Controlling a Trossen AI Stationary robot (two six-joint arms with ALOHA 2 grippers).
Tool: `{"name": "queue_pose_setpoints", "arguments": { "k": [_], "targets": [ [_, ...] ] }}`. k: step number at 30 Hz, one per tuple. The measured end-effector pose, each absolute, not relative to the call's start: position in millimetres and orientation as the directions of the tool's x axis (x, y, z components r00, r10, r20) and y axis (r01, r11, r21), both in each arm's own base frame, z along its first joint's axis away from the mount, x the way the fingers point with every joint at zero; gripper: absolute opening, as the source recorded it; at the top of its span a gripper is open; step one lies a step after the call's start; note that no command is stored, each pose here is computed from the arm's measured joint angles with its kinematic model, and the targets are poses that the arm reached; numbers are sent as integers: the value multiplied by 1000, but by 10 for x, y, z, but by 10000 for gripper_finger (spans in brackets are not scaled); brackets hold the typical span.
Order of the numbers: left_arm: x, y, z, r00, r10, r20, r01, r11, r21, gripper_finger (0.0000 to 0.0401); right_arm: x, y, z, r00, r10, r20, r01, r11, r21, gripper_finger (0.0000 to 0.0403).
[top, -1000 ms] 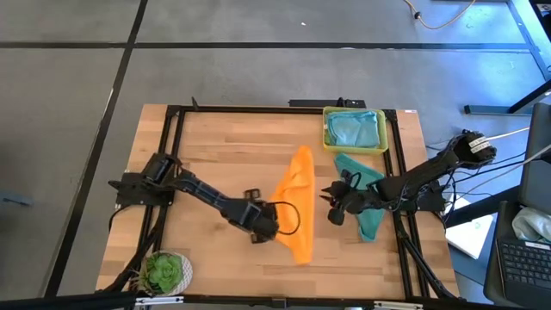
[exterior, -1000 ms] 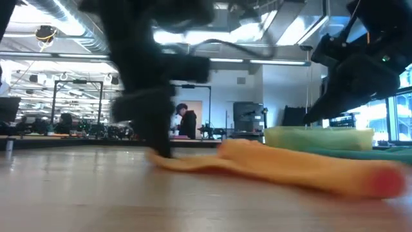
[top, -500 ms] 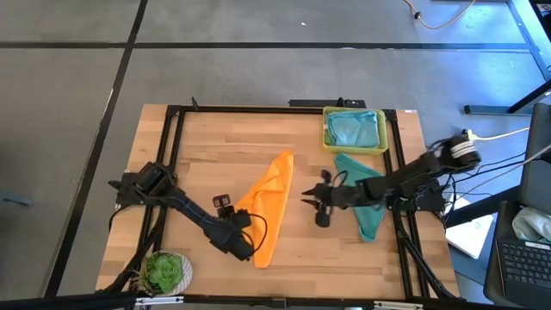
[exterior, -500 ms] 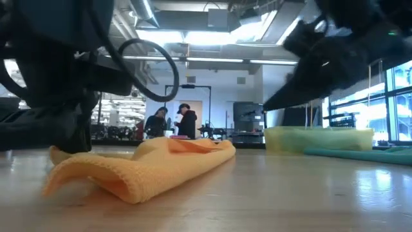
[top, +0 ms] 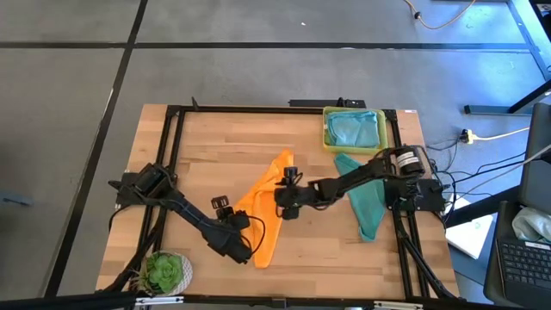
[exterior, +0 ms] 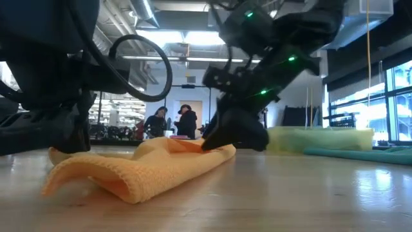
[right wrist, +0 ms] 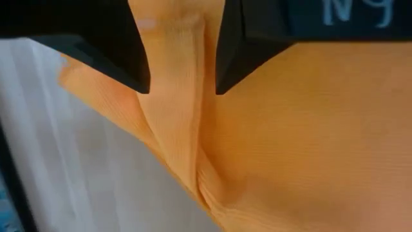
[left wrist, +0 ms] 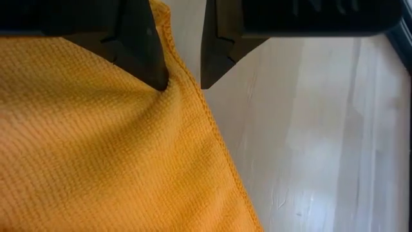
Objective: Fold microfiber towels
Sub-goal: Fold the yellow microfiber cloth
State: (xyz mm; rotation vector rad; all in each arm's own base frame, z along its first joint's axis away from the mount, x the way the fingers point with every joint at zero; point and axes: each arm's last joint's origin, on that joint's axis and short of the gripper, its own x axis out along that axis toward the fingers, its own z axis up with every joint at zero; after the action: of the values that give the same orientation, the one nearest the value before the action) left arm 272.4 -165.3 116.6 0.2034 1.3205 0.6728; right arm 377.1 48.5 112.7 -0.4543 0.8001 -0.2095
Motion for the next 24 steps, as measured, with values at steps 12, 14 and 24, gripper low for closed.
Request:
{"name": "queue_pose_setpoints", "arguments": {
  "k": [12, 14, 24],
  "targets": [
    [2718, -1677, 1166, 112, 567, -816, -360, 788, 499, 96, 3813, 334, 1076, 632, -349, -691, -23, 884, -468, 111],
    [2719, -1676, 1167, 114, 570, -814, -362, 787, 500, 96, 3803, 334, 1069, 622, -355, -698, -45, 874, -485, 70],
    [2723, -1679, 1170, 121, 573, -811, -365, 785, 500, 96, 3553, 493, 1399, 537, -469, -701, -82, 798, -597, 6]
  ]
}}
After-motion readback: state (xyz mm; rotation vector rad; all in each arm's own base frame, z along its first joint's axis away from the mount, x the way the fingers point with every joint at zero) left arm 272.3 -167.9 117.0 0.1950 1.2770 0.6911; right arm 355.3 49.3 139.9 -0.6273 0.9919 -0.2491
